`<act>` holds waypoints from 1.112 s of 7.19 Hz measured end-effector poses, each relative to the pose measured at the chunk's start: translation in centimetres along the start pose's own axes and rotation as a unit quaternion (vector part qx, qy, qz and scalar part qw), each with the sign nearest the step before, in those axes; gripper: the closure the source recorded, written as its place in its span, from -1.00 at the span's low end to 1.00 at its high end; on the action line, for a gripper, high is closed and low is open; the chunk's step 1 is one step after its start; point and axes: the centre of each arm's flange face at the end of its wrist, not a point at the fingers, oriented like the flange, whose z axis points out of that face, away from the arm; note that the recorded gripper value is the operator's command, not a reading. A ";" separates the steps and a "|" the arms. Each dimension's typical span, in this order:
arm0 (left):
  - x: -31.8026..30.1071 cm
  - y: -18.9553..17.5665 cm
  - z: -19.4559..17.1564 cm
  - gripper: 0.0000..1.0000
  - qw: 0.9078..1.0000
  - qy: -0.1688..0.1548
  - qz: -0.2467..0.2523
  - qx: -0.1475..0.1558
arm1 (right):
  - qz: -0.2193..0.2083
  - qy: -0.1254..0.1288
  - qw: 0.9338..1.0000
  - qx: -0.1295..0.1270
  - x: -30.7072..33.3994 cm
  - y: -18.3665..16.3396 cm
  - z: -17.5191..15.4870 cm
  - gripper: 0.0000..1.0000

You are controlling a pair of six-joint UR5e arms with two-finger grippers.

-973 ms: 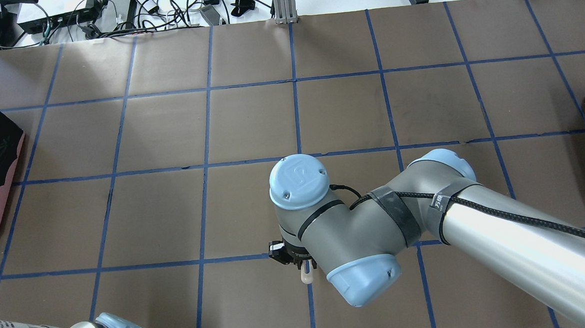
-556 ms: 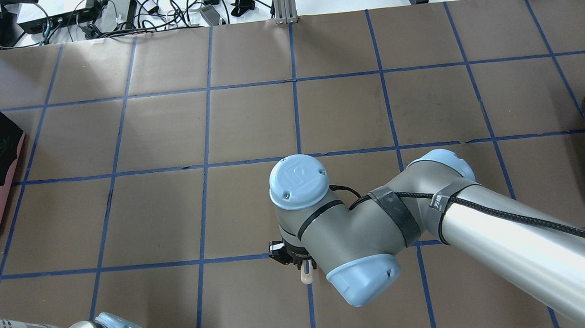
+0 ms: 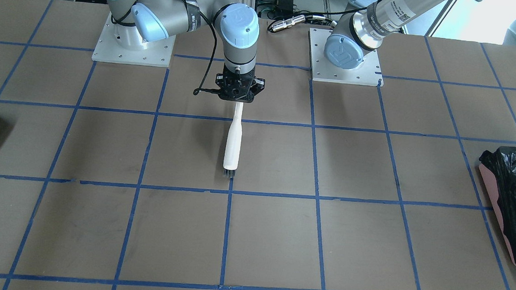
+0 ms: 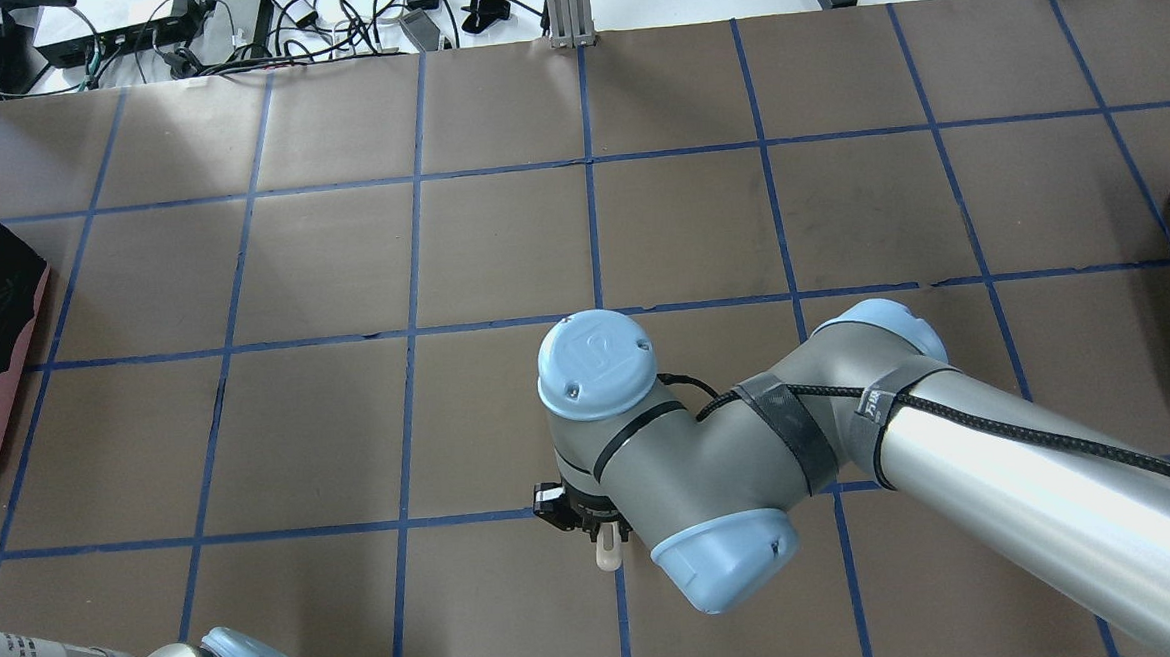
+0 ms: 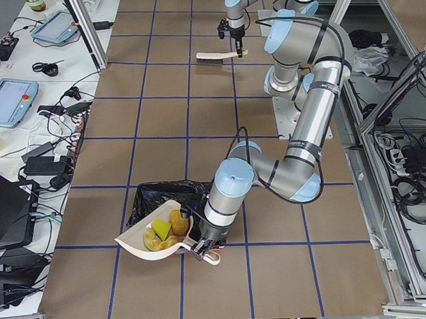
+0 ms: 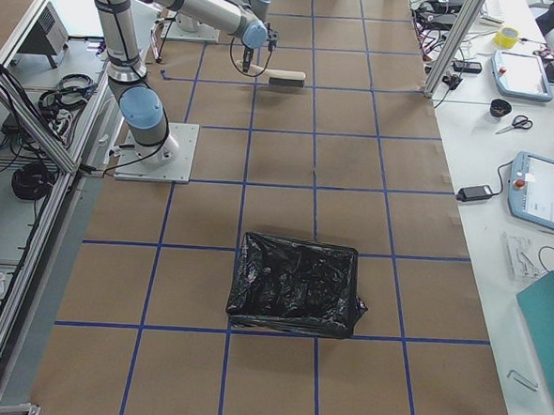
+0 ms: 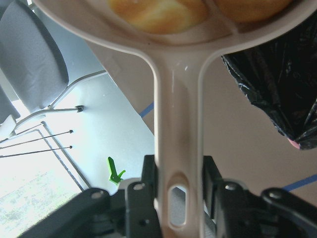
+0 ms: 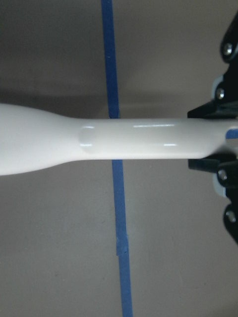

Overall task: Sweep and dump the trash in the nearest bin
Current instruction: 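Tip the dustpan over the black trash bag with the left gripper, then lay the brush back on the table and open the right gripper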

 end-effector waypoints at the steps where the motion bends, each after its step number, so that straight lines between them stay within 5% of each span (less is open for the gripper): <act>1: 0.5 -0.5 0.2 1.00 1.000 -0.018 0.011 -0.006 | 0.004 -0.001 1.000 0.000 0.0 0.0 0.0 0.97; 2: 0.6 -0.8 0.4 1.00 0.999 -0.032 0.022 -0.011 | 0.004 -0.002 1.000 0.000 -0.1 0.0 0.0 0.06; 3: 0.5 -1.0 0.2 1.00 0.998 -0.046 0.034 -0.015 | 0.003 -0.002 1.000 0.000 -0.1 -0.1 0.1 -0.51; 4: 0.4 -1.5 -0.2 1.00 0.997 -0.053 0.056 -0.021 | 0.003 0.000 1.000 -0.002 -0.1 -0.1 0.3 -0.84; 8: 0.0 -2.9 -2.3 1.00 0.974 -0.055 0.208 -0.068 | 0.009 0.001 1.000 0.000 -0.2 -0.6 0.2 -0.95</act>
